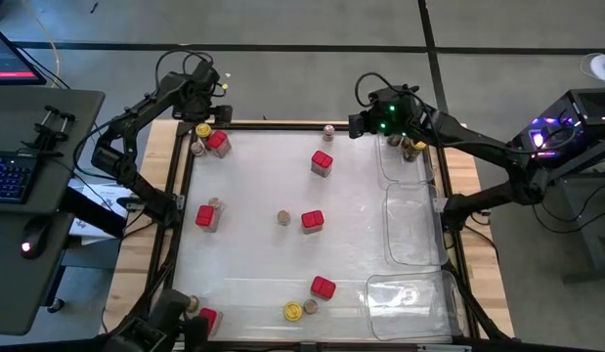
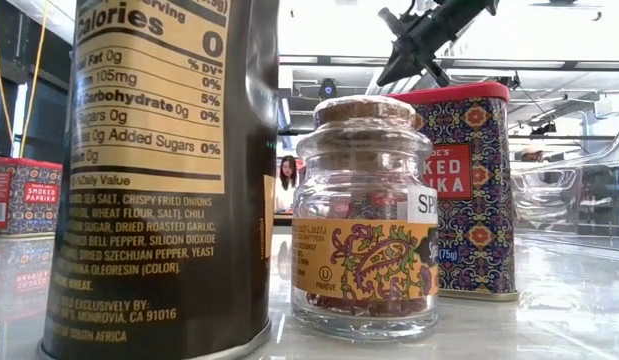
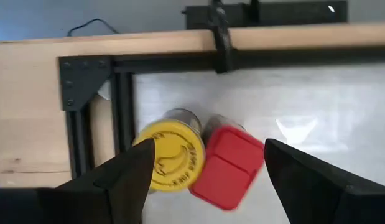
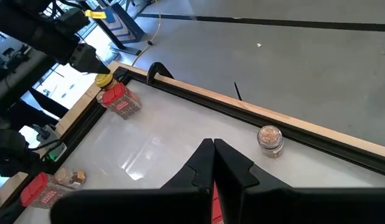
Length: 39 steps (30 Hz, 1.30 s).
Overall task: Sort spices by type
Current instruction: Put the yellow seasoning bottle into the top transparent bin
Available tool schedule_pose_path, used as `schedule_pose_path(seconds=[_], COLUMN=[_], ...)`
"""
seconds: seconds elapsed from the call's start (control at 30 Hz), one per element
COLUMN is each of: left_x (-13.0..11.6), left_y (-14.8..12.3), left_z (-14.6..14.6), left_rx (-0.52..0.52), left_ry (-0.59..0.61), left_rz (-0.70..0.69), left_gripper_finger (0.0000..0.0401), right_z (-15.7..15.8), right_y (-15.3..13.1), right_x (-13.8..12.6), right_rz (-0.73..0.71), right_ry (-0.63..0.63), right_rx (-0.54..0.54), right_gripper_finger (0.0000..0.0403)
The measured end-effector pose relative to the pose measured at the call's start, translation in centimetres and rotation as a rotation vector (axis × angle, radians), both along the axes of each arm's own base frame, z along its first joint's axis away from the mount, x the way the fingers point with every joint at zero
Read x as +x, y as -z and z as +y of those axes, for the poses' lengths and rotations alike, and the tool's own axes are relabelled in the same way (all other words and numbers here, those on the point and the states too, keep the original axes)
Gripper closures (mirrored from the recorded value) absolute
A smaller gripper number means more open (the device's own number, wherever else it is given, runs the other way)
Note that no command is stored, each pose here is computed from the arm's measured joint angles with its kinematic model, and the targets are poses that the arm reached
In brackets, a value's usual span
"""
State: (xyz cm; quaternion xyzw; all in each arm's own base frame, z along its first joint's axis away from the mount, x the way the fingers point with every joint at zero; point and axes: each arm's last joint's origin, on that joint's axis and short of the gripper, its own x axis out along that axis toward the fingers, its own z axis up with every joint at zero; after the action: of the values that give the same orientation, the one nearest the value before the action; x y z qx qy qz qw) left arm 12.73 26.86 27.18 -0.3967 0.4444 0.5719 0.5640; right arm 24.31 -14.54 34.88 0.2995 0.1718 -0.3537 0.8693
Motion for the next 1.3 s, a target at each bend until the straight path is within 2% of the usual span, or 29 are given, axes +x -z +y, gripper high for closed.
schedule_pose_path(seconds=[0.13,0.37,0.63,0.87,1.13,1.3], left_x=[0.5,1.1,1.1,2.0,1.9,1.8], left_y=[0.7,1.3,1.6,3.6,5.1,4.9], left_z=[0.3,0.0,0.1,0.3,0.9,1.2], left_rx=[0.014,-0.001,-0.012,-0.053,-0.139,-0.115], left_ry=[-0.035,0.002,0.008,-0.001,-0.059,-0.064], left_rz=[0.062,0.157,0.174,0.312,0.258,0.216], left_gripper_finger=[0.0111,0.0111,0.0112,0.0112,0.0112,0.0112], right_z=[0.1,0.2,0.2,0.2,0.2,0.2], right_y=[0.2,0.3,0.3,0.3,0.3,0.3], right_x=[-0.1,-0.1,-0.1,-0.1,-0.1,-0.1], right_rz=[0.013,0.020,0.031,0.028,0.029,0.034], right_ry=[-0.006,-0.030,-0.041,-0.049,-0.051,-0.051], right_rx=[0.014,0.032,0.016,0.021,0.021,0.025], right_gripper_finger=[0.0402,0.0402,0.0402,0.0402,0.0402,0.0402])
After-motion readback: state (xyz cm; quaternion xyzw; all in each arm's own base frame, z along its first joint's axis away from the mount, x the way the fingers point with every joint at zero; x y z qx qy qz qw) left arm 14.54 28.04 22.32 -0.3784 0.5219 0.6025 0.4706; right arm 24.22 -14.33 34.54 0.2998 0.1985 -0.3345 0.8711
